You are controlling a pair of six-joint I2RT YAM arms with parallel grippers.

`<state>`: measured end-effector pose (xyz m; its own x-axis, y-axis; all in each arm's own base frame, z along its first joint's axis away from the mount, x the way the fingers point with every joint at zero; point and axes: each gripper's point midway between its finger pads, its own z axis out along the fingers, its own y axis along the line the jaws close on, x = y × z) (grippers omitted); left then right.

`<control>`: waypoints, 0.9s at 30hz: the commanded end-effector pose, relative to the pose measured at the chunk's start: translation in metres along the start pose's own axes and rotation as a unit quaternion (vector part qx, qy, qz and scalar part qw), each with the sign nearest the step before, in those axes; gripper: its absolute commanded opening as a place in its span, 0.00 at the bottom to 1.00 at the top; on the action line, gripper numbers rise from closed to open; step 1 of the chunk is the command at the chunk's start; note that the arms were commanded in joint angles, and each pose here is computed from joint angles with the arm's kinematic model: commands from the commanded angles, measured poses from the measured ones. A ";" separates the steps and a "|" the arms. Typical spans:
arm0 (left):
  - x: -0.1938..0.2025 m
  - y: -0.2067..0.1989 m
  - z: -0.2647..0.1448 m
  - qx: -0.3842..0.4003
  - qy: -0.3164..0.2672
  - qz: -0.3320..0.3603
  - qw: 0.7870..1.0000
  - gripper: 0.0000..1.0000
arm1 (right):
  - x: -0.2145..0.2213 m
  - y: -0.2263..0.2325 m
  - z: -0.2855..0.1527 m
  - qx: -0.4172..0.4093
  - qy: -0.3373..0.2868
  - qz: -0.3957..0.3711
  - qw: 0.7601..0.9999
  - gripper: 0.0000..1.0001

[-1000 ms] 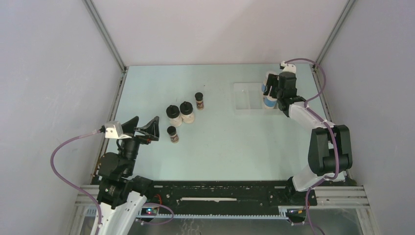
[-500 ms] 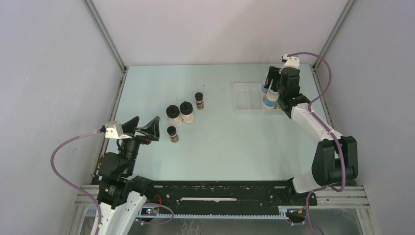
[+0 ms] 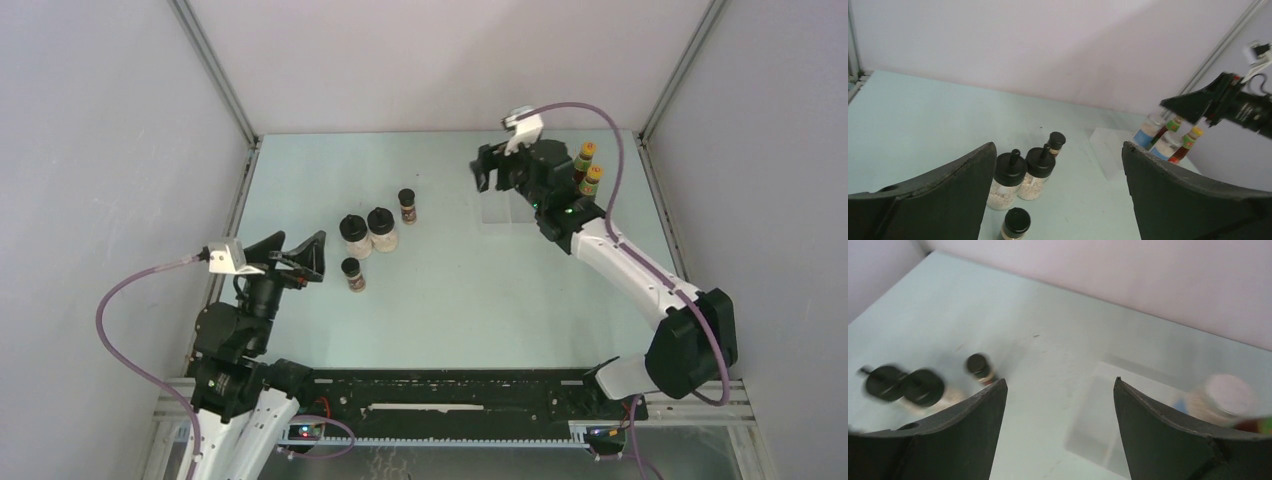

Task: Organize the condiment bottles
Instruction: Pick up the bottle from the center of the board.

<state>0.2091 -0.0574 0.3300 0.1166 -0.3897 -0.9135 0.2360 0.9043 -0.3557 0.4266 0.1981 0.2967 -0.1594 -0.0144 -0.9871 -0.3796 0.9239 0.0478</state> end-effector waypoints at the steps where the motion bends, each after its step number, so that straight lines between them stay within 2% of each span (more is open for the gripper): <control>1: -0.017 -0.016 0.003 0.023 -0.011 -0.038 0.999 1.00 | 0.000 0.080 0.000 -0.135 -0.003 -0.047 0.990 0.86; 6: -0.008 -0.013 0.014 0.009 0.007 -0.055 0.998 1.00 | 0.033 0.140 0.001 -0.223 0.024 -0.077 0.972 0.87; 12: 0.003 -0.005 0.034 -0.026 0.035 -0.061 0.997 1.00 | 0.055 0.168 0.002 -0.287 0.044 -0.075 0.954 0.88; 17: 0.026 0.008 0.056 -0.068 0.079 -0.047 0.993 1.00 | 0.067 0.172 0.006 -0.296 0.066 -0.081 0.950 0.88; 27: 0.074 0.027 0.082 -0.137 0.192 0.009 0.972 1.00 | 0.075 0.144 0.011 -0.251 0.086 -0.066 0.962 0.88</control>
<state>0.2964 -0.0812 0.2571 -0.2614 -0.3610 -0.8952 0.0026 0.9271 -0.3747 0.3597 0.3424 0.2076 -0.2321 -0.2627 -0.9365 -0.8113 0.5834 0.0374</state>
